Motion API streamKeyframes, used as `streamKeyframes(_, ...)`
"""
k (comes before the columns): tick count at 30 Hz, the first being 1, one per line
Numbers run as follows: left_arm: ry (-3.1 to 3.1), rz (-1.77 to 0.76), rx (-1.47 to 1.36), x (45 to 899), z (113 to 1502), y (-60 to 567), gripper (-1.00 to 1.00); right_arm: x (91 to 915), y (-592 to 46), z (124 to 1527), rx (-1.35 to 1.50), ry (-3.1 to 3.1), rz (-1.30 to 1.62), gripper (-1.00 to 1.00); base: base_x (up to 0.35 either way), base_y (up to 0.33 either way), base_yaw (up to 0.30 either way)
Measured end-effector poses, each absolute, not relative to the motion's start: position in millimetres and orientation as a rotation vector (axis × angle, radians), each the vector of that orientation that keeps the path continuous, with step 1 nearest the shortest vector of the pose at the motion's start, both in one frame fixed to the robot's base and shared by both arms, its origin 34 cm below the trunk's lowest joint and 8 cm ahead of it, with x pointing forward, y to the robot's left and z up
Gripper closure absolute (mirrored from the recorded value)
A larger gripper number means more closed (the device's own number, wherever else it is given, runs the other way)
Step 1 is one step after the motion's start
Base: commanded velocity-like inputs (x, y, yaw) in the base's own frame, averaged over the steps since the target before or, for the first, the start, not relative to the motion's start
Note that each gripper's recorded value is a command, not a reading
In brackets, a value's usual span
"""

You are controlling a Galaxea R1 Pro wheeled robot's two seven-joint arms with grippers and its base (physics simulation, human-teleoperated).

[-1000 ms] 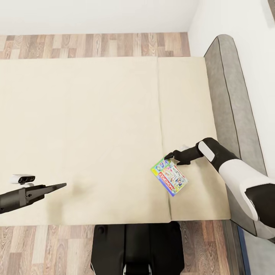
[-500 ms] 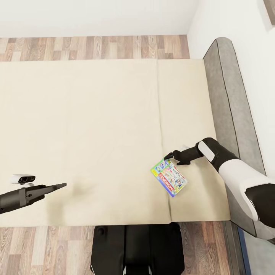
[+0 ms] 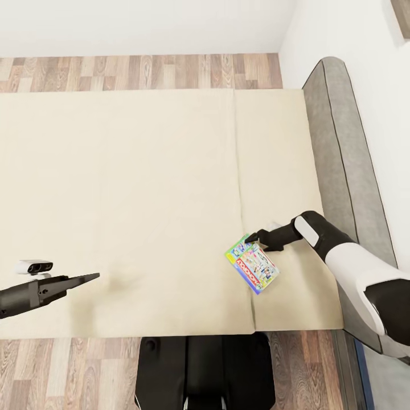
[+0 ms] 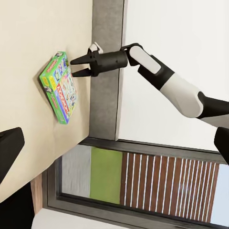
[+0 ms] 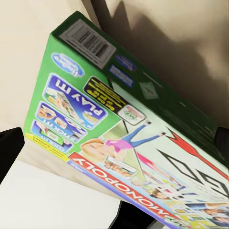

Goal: Put all the toys in the child's room - the three board games (two on the bed and one on the table), the two jigsaw puzzles on the table, and the tennis ball on the table - inside the toy box on the table in the child's room.

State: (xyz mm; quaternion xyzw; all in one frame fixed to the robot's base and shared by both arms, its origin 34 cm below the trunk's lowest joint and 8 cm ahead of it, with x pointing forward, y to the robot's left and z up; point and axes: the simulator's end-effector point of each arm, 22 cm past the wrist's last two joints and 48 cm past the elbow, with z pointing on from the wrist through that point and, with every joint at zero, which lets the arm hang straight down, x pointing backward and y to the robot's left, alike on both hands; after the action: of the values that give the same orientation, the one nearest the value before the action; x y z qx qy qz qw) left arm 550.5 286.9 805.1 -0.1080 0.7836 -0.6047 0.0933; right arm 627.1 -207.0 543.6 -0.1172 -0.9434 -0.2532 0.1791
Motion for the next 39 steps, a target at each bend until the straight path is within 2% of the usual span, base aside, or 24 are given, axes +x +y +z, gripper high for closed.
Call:
streamKeyframes(22,2.325,-1.795,-0.320,551,805,287,-1.00,624,-203,543,-0.329,-2.661,-0.721,-1.00,0.000,0.000,0.000)
streamKeyframes(39,2.325,-1.795,-0.320,551,805,287,-1.00,623,-171,546,-0.298,-2.640,-0.774,-1.00,0.000,0.000,0.000)
